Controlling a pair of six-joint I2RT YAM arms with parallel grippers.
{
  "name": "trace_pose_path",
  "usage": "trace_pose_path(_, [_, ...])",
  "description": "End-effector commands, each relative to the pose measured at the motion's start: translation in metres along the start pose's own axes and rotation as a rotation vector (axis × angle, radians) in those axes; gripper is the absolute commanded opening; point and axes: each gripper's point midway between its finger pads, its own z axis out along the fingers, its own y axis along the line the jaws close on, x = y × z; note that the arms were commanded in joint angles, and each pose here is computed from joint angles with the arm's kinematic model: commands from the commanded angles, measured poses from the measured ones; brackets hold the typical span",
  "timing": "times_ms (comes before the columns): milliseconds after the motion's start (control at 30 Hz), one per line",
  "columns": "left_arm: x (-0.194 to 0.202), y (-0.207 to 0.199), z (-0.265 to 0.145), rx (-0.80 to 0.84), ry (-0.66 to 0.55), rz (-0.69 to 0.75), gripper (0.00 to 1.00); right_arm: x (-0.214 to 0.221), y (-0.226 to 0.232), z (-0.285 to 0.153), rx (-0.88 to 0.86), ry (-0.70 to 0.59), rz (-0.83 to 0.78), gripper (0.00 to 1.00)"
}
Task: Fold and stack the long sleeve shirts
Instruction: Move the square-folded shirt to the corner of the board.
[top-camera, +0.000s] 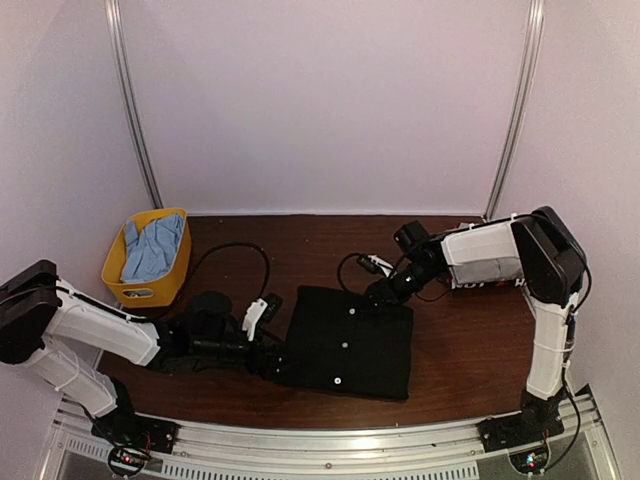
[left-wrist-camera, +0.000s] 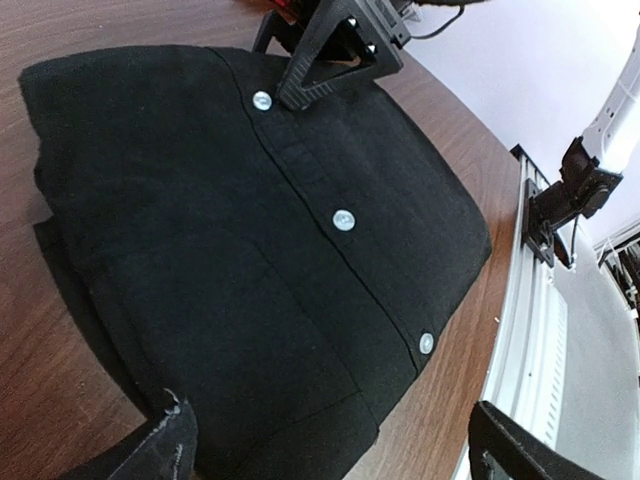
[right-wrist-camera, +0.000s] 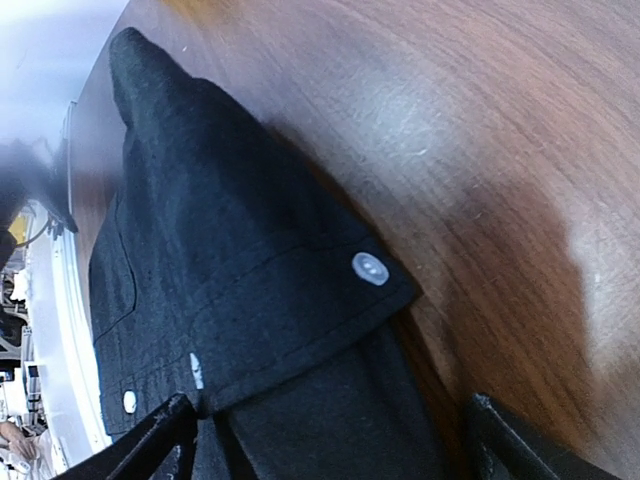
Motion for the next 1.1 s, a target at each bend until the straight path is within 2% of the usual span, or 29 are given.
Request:
trace_pose_path(0, [-0.011, -0.007, 0.016, -0.040, -0.015, 0.077, 0.95, 0.033, 0.007, 0.015, -0.050, 0.078, 0.043, 0.92])
trace_pose_path(233, [0.014, 0.019, 0.031, -0.168, 0.093, 0.101, 0.91, 0.057, 0.029, 0.028, -0.107, 0.132, 0.069, 0.83])
trace_pose_path(500, [0.028, 0.046, 0.023, -0.311, 0.183, 0.175, 0.89, 0.078, 0.057, 0.034, -0.187, 0.165, 0.085, 0.74])
trace_pose_path(833, [0.035, 0.050, 0.021, -0.327, 0.203, 0.184, 0.87, 0.086, 0.085, 0.055, -0.282, 0.199, 0.108, 0.71])
trace_pose_path(1067, [0.036, 0.049, 0.020, -0.326, 0.200, 0.174, 0.86, 0.082, 0.099, 0.067, -0.347, 0.175, 0.110, 0.69])
